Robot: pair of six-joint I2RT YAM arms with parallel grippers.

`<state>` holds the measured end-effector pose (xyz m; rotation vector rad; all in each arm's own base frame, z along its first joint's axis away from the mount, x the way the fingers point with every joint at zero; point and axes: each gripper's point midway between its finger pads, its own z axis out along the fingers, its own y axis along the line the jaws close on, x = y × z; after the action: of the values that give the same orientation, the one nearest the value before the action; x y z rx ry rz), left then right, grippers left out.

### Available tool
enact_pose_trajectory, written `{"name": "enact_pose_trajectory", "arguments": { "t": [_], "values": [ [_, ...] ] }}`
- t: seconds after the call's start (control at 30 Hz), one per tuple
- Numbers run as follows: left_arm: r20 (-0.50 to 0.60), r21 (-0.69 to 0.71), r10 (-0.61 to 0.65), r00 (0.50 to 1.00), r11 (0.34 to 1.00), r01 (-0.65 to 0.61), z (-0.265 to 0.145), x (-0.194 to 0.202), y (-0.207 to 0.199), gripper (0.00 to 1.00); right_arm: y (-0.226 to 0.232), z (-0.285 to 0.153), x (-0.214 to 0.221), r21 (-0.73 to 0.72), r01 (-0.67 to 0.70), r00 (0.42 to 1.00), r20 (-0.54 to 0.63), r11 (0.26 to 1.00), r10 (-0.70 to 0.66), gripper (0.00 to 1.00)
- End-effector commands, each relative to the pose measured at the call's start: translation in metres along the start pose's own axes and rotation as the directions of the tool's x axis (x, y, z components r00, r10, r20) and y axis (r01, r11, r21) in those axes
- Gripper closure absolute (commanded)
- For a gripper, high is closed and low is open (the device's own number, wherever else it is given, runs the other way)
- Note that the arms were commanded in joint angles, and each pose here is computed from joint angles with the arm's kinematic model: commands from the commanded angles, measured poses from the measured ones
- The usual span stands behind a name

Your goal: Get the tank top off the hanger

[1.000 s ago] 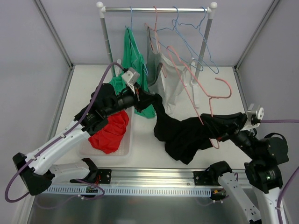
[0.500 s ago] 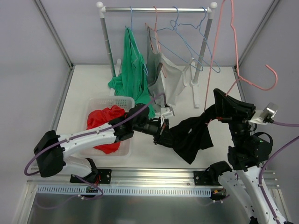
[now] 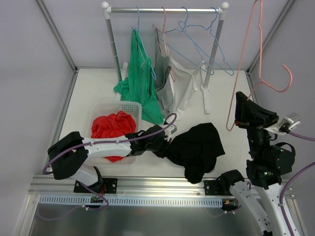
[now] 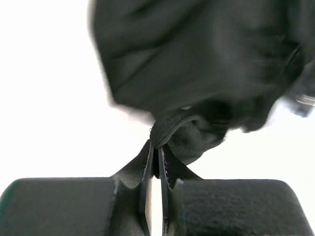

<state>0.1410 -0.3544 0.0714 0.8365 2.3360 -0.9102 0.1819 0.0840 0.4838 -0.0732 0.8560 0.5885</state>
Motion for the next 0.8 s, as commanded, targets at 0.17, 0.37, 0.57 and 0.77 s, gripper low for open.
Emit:
{"name": "enact_pose_trajectory", "arguments": {
  "t": [0.17, 0.37, 0.57, 0.77],
  "values": [
    [-0.032, -0.409, -0.088, 0.996, 0.910, 0.067, -0.020, 0.059, 0.079, 1.00, -0.025, -0.002, -0.012, 0.186, 0.036, 0.993, -0.117, 0.982, -0.014, 1.00],
    [0.103, -0.472, -0.068, 0.992, 0.875, 0.109, -0.066, 0.034, 0.079, 0.75, -0.005, -0.008, 0.020, 0.137, 0.024, 0.858, -0.512, 0.990, 0.050, 1.00],
    [0.172, -0.593, -0.022, 0.985, 0.796, 0.122, -0.124, -0.012, 0.090, 0.01, 0.002, -0.002, 0.045, 0.081, 0.026, 0.723, -0.690, 0.996, 0.037, 1.00],
    [0.267, -0.566, 0.005, 0.964, 0.810, 0.153, -0.175, -0.053, 0.081, 0.01, -0.011, 0.022, 0.060, 0.092, 0.035, 0.689, -0.723, 0.995, 0.042, 1.00]
  ]
}}
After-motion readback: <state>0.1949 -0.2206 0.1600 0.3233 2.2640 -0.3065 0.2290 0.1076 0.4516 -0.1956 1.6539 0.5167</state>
